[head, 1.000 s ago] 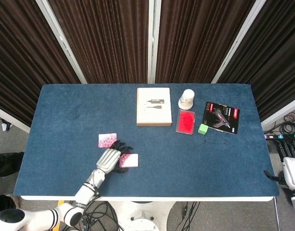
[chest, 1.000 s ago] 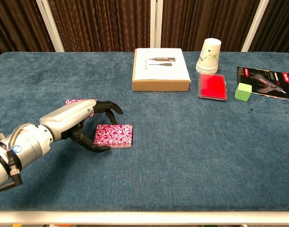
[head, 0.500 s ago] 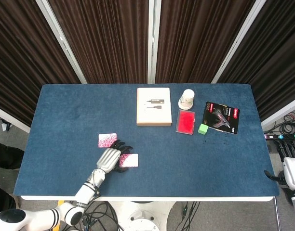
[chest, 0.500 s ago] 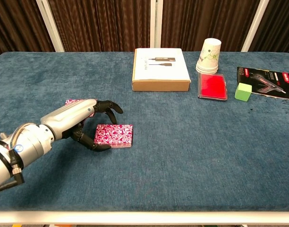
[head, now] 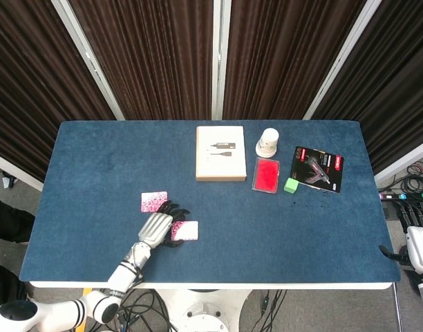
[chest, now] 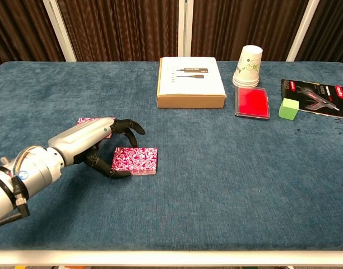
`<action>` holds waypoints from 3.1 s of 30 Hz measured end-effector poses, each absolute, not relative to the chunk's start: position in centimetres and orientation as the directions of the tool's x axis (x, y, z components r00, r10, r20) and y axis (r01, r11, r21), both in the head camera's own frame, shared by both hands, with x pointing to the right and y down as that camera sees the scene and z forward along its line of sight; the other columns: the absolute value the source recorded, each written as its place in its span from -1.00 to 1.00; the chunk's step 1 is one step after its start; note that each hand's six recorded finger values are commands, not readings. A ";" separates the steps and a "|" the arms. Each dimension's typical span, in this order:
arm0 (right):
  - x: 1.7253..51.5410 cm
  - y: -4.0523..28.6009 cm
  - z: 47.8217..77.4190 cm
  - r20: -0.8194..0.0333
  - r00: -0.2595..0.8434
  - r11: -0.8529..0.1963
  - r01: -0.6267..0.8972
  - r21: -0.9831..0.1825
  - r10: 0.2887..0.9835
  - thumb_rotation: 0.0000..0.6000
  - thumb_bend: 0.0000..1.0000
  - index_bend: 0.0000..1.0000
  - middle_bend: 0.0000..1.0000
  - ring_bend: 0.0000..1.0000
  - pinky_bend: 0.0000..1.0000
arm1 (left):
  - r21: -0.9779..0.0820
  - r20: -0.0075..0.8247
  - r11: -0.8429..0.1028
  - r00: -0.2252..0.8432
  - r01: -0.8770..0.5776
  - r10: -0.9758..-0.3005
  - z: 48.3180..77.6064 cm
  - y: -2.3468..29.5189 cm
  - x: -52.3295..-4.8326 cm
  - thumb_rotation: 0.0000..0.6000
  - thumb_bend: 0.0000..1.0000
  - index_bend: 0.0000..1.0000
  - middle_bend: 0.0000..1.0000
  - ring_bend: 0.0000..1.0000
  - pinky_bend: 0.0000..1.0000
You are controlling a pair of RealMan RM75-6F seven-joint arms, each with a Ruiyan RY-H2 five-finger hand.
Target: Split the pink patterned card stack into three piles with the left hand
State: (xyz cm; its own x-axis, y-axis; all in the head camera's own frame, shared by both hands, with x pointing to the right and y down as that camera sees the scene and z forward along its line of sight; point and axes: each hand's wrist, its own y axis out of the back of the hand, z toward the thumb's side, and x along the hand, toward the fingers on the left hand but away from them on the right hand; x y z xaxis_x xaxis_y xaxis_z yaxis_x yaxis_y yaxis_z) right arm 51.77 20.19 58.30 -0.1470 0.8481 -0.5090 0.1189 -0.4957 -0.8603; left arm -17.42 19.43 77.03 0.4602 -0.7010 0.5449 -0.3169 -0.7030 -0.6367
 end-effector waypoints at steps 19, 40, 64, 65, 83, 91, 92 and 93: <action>52.0 20.3 58.5 -0.519 -0.158 -0.505 0.119 -0.855 0.840 1.00 -0.82 -1.00 -1.00 -1.00 -1.00 | -0.638 0.548 -0.700 0.450 -0.321 -0.705 77.2 19.3 -17.6 1.00 -0.62 -0.57 -0.26 -0.80 -0.88; 52.1 20.4 58.7 -0.529 -0.168 -0.516 0.116 -0.849 0.832 1.00 -0.82 -1.00 -1.00 -1.00 -1.00 | -0.620 0.550 -0.700 0.440 -0.354 -0.710 77.1 19.2 -17.8 1.00 -0.55 -0.40 -0.22 -0.78 -0.88; 52.1 20.4 58.8 -0.534 -0.177 -0.521 0.115 -0.846 0.827 1.00 -0.82 -1.00 -1.00 -1.00 -1.00 | -0.596 0.553 -0.702 0.434 -0.389 -0.711 77.2 19.3 -18.0 1.00 -0.48 -0.09 -0.13 -0.73 -0.88; 52.1 20.4 58.8 -0.534 -0.177 -0.522 0.114 -0.845 0.827 1.00 -0.82 -1.00 -1.00 -1.00 -1.00 | -0.595 0.555 -0.703 0.433 -0.390 -0.710 77.2 19.4 -18.0 1.00 -0.48 -0.09 -0.13 -0.73 -0.88; 52.1 20.4 58.8 -0.535 -0.178 -0.523 0.114 -0.845 0.826 1.00 -0.82 -1.00 -1.00 -1.00 -1.00 | -0.586 0.566 -0.708 0.427 -0.394 -0.706 77.6 19.4 -18.5 1.00 -0.48 0.17 -0.13 -0.71 -0.86; 52.2 20.4 58.8 -0.536 -0.180 -0.524 0.113 -0.844 0.825 1.00 -0.82 -1.00 -1.00 -1.00 -1.00 | -0.580 0.568 -0.708 0.423 -0.403 -0.706 77.7 19.5 -18.5 1.00 -0.48 0.23 -0.13 -0.71 -0.86; 52.2 20.4 58.8 -0.536 -0.180 -0.524 0.113 -0.844 0.825 1.00 -0.82 -1.00 -1.00 -1.00 -1.00 | -0.579 0.568 -0.708 0.423 -0.404 -0.706 77.7 19.5 -18.5 1.00 -0.48 0.23 -0.12 -0.71 -0.86; 52.2 20.4 58.8 -0.536 -0.181 -0.524 0.113 -0.844 0.824 1.00 -0.82 -1.00 -1.00 -1.00 -1.00 | -0.579 0.566 -0.707 0.423 -0.407 -0.708 77.6 19.5 -18.5 1.00 -0.48 0.24 -0.12 -0.71 -0.86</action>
